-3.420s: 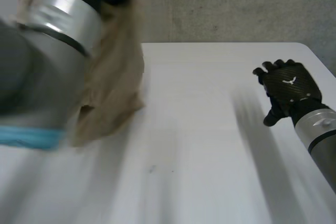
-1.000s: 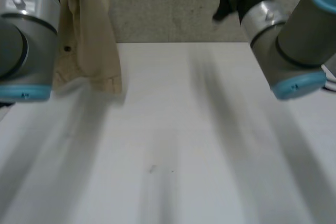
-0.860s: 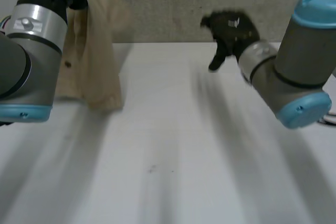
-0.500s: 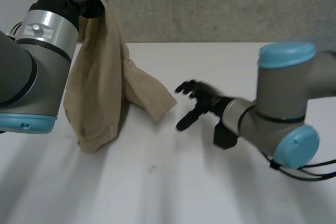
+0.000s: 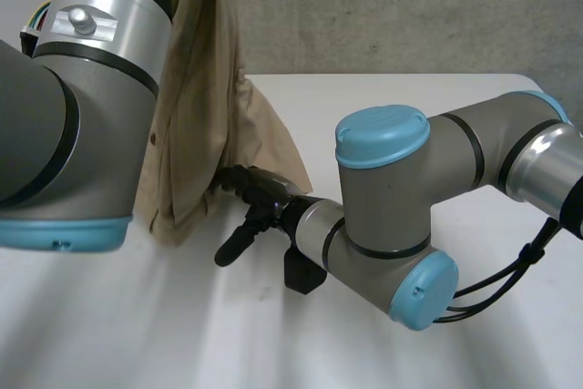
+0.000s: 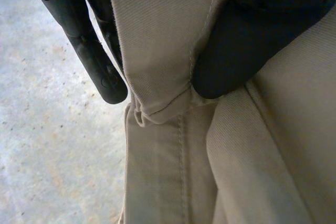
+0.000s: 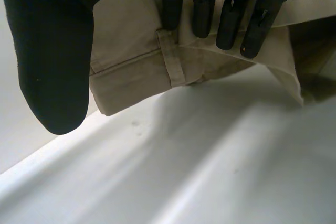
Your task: Fold the shorts.
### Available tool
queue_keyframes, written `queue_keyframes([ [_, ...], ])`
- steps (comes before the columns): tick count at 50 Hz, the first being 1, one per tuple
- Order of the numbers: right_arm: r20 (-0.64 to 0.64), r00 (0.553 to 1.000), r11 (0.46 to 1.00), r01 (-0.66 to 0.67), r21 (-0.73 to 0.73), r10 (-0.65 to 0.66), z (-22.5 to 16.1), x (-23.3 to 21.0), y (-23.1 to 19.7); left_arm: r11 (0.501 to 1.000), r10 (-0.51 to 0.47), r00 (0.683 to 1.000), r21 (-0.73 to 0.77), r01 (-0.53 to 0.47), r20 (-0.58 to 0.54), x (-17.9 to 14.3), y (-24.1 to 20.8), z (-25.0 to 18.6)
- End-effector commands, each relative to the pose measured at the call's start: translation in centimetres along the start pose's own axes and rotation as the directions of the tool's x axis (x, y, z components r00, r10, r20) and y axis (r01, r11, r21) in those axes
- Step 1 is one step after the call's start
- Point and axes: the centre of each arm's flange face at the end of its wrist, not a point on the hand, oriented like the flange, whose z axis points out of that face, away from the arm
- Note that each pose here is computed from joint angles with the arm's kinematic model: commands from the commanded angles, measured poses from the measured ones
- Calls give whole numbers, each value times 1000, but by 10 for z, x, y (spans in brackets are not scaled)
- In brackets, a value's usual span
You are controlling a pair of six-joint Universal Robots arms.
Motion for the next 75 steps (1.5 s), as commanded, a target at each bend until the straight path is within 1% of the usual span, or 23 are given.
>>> queue_keyframes([
  [1, 12, 1000, 999, -21, 41, 20, 6, -3, -10, 999, -35, 999, 3, 35, -9, 14, -13, -13],
  [4, 4, 1000, 998, -28, 50, 28, 9, -1, -11, 999, -37, 999, 0, 37, -4, 14, -14, -14],
  [12, -128, 990, 996, -43, 73, 52, 6, 23, -8, 999, -29, 1000, -13, 29, -4, 11, -13, -21],
  [13, -155, 986, 996, -50, 79, 62, 4, 31, -10, 1000, -29, 1000, -12, 29, -3, 10, -14, -22],
  [17, -197, 977, 993, -61, 97, 79, -2, 48, -21, 1000, -28, 1000, -13, 28, 0, 8, -16, -24],
  [23, -211, 974, 991, -60, 117, 84, -9, 51, -30, 999, -26, 1000, -20, 26, -2, 7, -15, -27],
  [27, -208, 974, 986, -51, 161, 84, -19, 49, -48, 999, -34, 999, 2, 34, 2, 4, -25, -29],
  [32, -248, 967, 978, -11, 209, 64, -27, 71, -74, 999, -42, 999, 18, 42, 1, 3, -33, -32],
  [37, -219, 975, 979, 14, 204, 32, -26, 67, -79, 999, -47, 999, -2, 47, -17, 8, -30, -35],
  [42, -182, 982, 988, -20, 152, 47, -23, 63, -65, 998, -37, 999, -50, 36, -32, 15, -12, -37],
  [48, -110, 989, 995, -90, 50, 95, -14, 47, -31, 995, -19, 999, -98, 15, -39, 20, 10, -35],
  [52, -98, 991, 995, -94, 25, 96, -13, 46, -25, 993, -12, 999, -116, 7, -45, 22, 19, -34],
  [57, -112, 989, 995, -101, 3, 100, -16, 51, -19, 992, -6, 999, -129, 0, -43, 21, 25, -34],
  [62, -123, 989, 996, -84, -7, 82, -20, 54, -17, 988, 19, 1000, -153, -21, -16, 12, 39, -28],
  [63, -135, 990, 999, -49, -12, 47, -24, 55, -17, 987, 23, 1000, -157, -24, -12, 10, 41, -27],
  [64, -137, 990, 999, -42, -15, 39, -25, 55, -17, 986, 27, 1000, -162, -28, -7, 9, 44, -26],
  [70, -147, 989, 999, -2, -38, -4, -32, 55, -12, 986, 31, 1000, -161, -31, -4, 8, 45, -25],
  [75, -159, 987, 997, -5, -78, -8, -40, 53, -8, 987, 38, 999, -156, -36, 8, 3, 46, -21],
])
